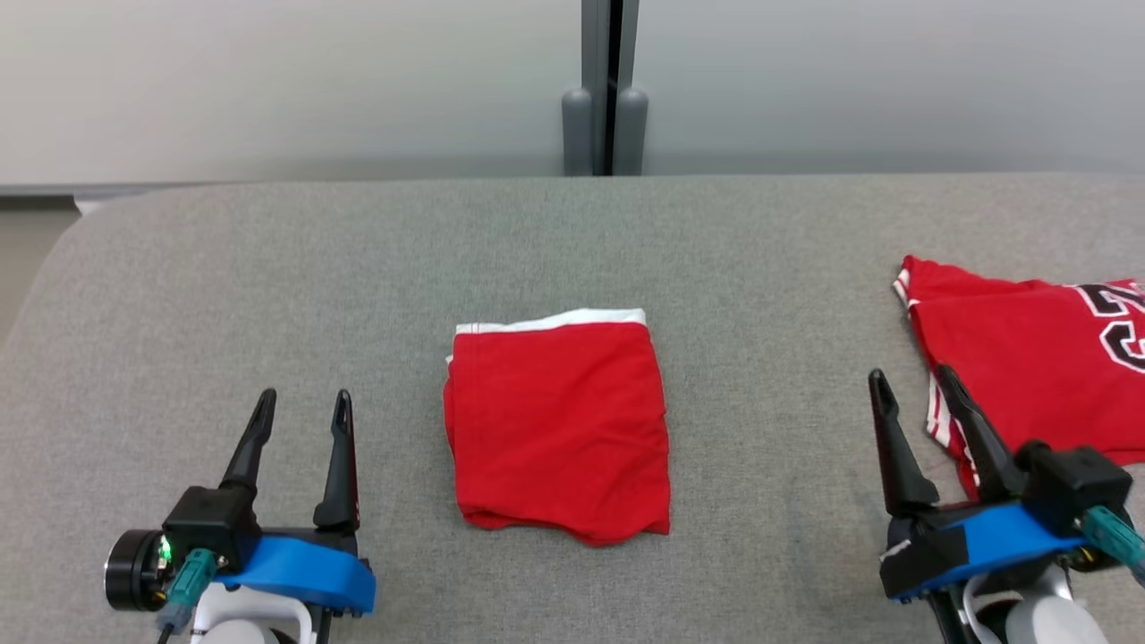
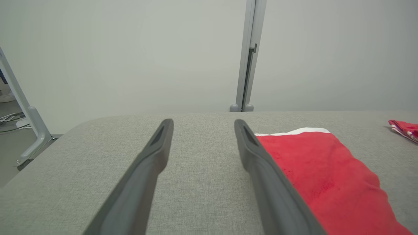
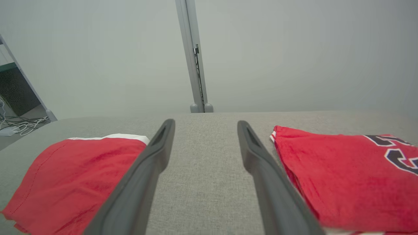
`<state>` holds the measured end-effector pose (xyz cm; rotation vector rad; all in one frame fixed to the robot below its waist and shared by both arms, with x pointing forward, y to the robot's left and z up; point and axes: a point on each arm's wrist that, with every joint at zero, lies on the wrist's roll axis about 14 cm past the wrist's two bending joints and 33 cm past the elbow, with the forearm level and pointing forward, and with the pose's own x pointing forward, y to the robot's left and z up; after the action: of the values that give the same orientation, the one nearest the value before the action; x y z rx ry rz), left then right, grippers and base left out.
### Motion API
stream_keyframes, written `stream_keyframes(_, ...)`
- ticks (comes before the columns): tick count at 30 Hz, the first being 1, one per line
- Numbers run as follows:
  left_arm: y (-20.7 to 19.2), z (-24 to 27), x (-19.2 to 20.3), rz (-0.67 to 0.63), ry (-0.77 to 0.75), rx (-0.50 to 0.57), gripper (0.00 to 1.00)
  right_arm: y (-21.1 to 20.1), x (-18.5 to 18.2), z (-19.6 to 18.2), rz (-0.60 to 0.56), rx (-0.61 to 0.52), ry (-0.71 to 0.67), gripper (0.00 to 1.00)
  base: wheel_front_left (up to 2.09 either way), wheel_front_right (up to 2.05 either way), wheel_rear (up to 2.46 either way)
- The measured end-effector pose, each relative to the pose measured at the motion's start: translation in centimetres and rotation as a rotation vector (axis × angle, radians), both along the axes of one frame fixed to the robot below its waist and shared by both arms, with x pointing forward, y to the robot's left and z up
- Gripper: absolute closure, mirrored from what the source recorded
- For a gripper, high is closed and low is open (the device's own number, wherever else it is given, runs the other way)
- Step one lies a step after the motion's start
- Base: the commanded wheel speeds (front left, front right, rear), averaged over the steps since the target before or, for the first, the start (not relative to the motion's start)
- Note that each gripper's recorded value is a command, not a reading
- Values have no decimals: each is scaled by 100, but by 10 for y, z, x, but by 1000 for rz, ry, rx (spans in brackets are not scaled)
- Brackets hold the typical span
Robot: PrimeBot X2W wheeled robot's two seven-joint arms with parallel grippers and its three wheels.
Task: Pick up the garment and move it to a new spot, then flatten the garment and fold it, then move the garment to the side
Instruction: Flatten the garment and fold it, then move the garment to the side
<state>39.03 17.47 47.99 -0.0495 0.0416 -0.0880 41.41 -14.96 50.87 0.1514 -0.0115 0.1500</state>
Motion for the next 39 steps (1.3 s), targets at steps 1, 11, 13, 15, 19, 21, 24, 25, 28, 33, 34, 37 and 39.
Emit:
stream_keyframes(1,0,1,-3,0,0,1,0,-3,-5,3,-8,-3,-2,0,0,0,0)
stream_keyframes(11,2,3,-33,0,19,13,0,-25,-50,17,-62,-43,-1,0,0,0,0)
stream_keyframes(13,2,4,-37,2,22,10,0,-28,-56,19,-69,-46,1,0,0,0,0)
stream_keyframes(15,3,4,-39,2,24,12,0,-31,-61,19,-77,-47,7,0,0,0,0)
stream_keyframes(19,3,4,-42,4,26,12,0,-32,-68,18,-81,-43,17,0,0,0,0)
stream_keyframes(21,3,4,-43,4,30,7,0,-33,-70,18,-82,-40,21,0,0,0,0)
stream_keyframes(24,3,5,-42,2,31,9,0,-34,-72,19,-86,-38,19,0,0,0,0)
stream_keyframes(25,3,5,-42,1,32,8,0,-34,-72,19,-86,-38,18,0,0,0,0)
stream_keyframes(28,2,4,-42,0,36,6,0,-34,-72,20,-86,-39,19,0,0,0,0)
stream_keyframes(33,3,3,-42,3,40,7,0,-34,-71,21,-85,-39,17,0,0,0,0)
stream_keyframes(34,3,3,-42,3,40,7,0,-34,-71,21,-85,-39,16,0,0,0,0)
stream_keyframes(37,4,3,-42,6,41,6,0,-35,-71,21,-87,-40,16,0,0,0,0)
stream_keyframes(39,4,3,-42,9,41,4,0,-34,-71,21,-86,-40,17,0,0,0,0)
